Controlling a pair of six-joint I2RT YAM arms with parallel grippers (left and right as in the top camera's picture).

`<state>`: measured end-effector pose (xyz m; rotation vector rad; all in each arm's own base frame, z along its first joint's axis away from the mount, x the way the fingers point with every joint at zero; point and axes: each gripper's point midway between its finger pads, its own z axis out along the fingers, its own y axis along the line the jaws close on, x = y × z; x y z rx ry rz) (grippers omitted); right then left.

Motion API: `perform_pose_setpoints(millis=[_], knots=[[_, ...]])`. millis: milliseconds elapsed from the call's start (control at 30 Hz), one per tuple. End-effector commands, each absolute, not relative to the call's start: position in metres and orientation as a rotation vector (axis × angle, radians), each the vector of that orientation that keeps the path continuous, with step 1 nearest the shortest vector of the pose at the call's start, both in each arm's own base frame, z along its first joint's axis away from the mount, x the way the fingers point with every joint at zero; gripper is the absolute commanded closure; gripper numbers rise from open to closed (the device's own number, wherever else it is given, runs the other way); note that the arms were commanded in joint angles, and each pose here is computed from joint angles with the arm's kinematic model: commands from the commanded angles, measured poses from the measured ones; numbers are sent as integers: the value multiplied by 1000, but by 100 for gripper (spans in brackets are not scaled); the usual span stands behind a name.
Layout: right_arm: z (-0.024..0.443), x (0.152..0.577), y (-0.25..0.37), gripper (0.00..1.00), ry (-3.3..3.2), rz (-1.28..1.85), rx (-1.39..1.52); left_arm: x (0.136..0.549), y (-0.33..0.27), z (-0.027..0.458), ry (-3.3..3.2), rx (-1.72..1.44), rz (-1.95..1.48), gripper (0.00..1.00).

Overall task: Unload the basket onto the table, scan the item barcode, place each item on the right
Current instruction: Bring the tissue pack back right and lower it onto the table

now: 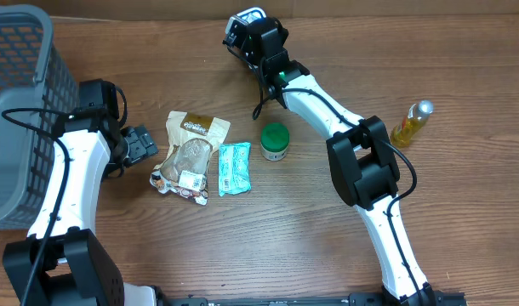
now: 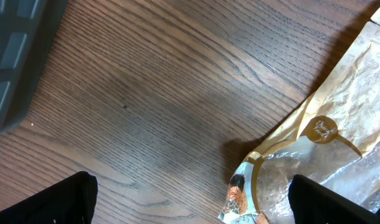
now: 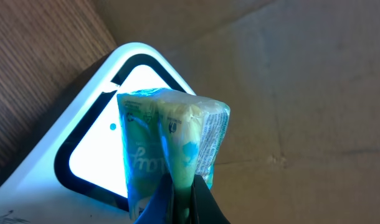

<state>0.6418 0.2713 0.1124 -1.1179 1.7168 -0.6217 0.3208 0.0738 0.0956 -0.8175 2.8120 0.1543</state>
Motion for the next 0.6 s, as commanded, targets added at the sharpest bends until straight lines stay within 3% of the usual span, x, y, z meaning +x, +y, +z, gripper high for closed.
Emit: perform_pose_setpoints(millis=[0,167,267,367,567], knots=[[173,637,278,96,1701,-537,-935,320,76,101,2785,-838,162,0],[259,614,272,96,1716,-382,-713,320,76,101,2785,-838,162,0],[291,573,244,96,1893,-255,-570,320,76,101,2785,-838,161,0],[270,528,211,96,2160,-195,-510,320,76,101,2785,-838,162,0],[185,444,156,91,2743,-100,-357,320,76,101,2785,-838,161,0]])
